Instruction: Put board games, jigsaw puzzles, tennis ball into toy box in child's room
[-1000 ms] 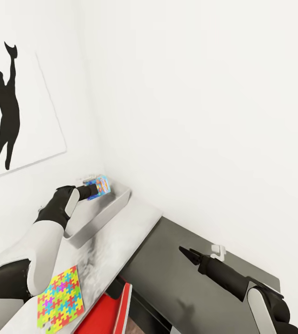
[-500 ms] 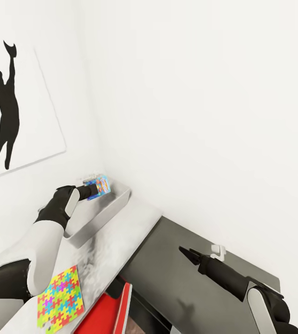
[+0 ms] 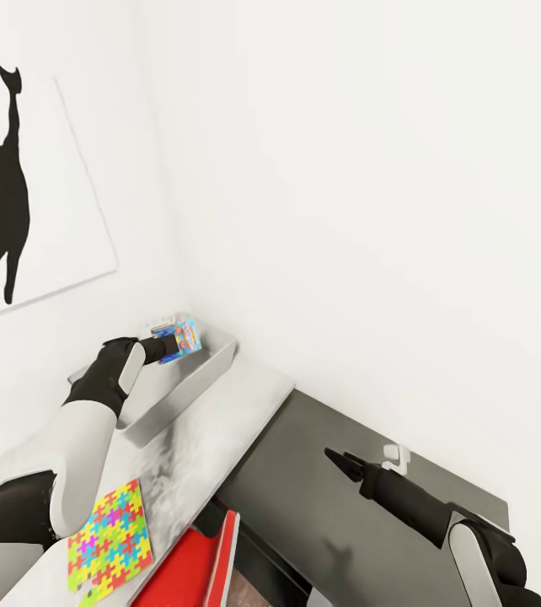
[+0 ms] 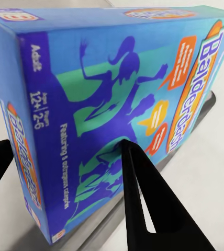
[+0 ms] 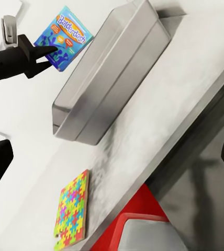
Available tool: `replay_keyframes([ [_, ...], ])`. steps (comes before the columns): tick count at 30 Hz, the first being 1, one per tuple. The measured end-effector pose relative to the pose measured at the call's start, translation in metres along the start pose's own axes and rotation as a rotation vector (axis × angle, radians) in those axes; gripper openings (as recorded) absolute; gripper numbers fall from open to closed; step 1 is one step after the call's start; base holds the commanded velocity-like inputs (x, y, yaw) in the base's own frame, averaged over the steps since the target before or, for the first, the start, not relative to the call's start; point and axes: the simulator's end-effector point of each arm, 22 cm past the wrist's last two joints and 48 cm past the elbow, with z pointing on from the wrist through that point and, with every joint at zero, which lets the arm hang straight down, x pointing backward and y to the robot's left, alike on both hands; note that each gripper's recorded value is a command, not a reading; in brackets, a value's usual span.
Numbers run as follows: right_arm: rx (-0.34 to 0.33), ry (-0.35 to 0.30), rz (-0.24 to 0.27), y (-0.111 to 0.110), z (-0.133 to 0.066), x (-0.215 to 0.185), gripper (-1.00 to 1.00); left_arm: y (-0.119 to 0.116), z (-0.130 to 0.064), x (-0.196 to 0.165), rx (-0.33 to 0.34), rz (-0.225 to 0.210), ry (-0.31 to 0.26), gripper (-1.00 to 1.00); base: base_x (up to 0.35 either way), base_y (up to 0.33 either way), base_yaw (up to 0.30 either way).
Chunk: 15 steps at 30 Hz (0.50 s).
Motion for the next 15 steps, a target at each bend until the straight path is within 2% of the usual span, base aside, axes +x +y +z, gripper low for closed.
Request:
replay_keyframes([
  [15,0.009,0.010,0.013,-0.0072,0.0021,0.0052,1.00,0.0056,0.0093,0.0066,-0.011,-0.008,-0.001,-1.00,0.000,0.000,0.000],
])
